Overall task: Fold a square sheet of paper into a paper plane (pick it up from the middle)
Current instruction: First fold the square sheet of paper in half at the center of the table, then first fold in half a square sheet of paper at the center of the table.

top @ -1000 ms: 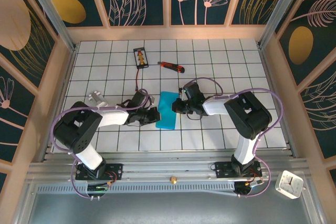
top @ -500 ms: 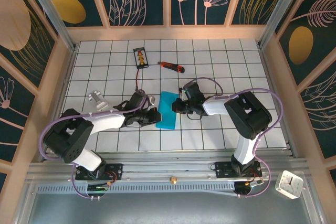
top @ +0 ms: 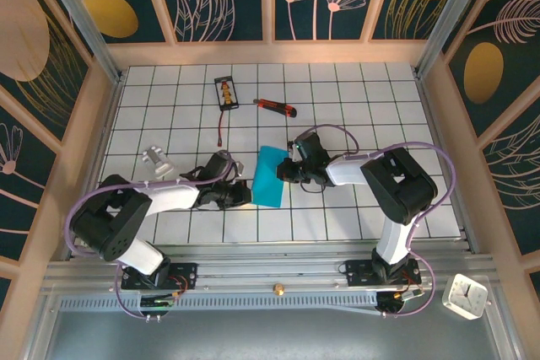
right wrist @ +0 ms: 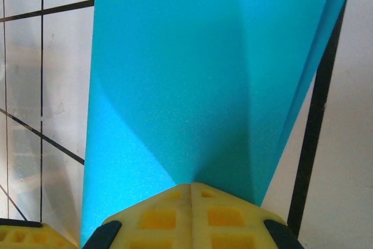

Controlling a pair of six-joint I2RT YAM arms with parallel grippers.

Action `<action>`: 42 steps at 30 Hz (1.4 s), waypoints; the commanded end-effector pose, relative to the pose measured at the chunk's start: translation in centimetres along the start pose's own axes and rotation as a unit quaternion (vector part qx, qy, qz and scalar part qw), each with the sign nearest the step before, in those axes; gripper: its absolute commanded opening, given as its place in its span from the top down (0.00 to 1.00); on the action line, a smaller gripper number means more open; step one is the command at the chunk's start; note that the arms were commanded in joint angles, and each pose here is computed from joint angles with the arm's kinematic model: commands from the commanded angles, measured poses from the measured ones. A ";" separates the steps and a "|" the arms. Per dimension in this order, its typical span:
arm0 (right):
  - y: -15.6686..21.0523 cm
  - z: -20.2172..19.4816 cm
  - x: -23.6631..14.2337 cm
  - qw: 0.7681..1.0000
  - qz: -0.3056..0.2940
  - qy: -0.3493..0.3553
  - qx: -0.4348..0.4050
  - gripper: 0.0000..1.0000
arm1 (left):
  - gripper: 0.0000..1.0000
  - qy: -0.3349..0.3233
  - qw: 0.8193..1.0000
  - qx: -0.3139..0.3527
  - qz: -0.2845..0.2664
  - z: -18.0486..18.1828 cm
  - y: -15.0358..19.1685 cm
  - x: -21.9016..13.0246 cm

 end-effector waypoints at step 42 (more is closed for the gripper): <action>-1.6 0.9 -2.6 0.999 0.010 0.016 -0.029 0.99 | 1.00 -0.073 0.997 0.015 0.008 3.3 -1.2 2.8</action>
Point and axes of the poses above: each hand's point on the last joint's axis, 136 mm out from that joint toward the fingers, its own x axis out along the fingers, its own z axis along the line the jaws close on, y = z × x, the point moved 10 cm from there along -x, back along the fingers, and after that the axes turned 13 degrees about -x, right-handed, at the moved point
